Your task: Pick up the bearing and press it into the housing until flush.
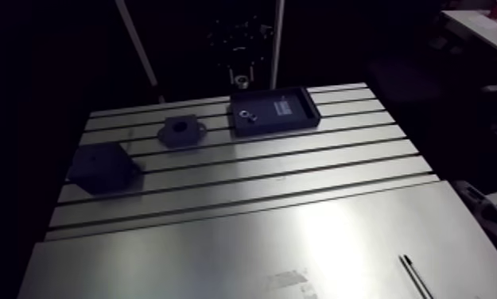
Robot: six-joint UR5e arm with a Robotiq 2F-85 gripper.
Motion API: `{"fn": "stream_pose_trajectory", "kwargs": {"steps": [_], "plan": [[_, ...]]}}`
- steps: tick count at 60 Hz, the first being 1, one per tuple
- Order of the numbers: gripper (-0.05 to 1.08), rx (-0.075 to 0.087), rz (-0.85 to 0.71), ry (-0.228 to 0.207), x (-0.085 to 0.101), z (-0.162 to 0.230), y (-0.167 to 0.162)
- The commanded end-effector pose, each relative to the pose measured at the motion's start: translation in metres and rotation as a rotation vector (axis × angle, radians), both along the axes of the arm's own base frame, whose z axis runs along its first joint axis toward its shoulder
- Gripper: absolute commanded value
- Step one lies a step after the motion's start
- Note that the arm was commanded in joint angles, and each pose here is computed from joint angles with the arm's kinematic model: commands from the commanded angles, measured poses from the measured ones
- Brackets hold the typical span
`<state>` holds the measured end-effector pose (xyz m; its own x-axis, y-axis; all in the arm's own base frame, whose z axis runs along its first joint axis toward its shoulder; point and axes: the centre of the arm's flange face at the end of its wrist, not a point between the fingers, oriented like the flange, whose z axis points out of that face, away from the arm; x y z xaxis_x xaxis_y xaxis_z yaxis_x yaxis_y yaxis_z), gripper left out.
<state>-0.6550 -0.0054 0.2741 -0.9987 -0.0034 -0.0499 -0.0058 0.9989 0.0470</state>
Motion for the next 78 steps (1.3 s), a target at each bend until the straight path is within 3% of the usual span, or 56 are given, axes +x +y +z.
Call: {"fn": "stream_pose_trajectory", "kwargs": {"steps": [1,9,20,27,50,78], "plan": [[0.58,0.000,-0.011,-0.013,0.009,-0.002,-0.052],[0.58,-0.003,0.001,-0.015,0.012,-0.006,-0.067],[0.58,-0.028,0.019,-0.022,0.016,-0.013,-0.091],[0.58,-0.037,0.041,0.006,0.013,-0.014,-0.103],[0.58,-0.046,0.104,-0.020,0.020,-0.033,-0.147],[0.58,-0.043,0.110,-0.031,0.016,-0.055,-0.149]]}}
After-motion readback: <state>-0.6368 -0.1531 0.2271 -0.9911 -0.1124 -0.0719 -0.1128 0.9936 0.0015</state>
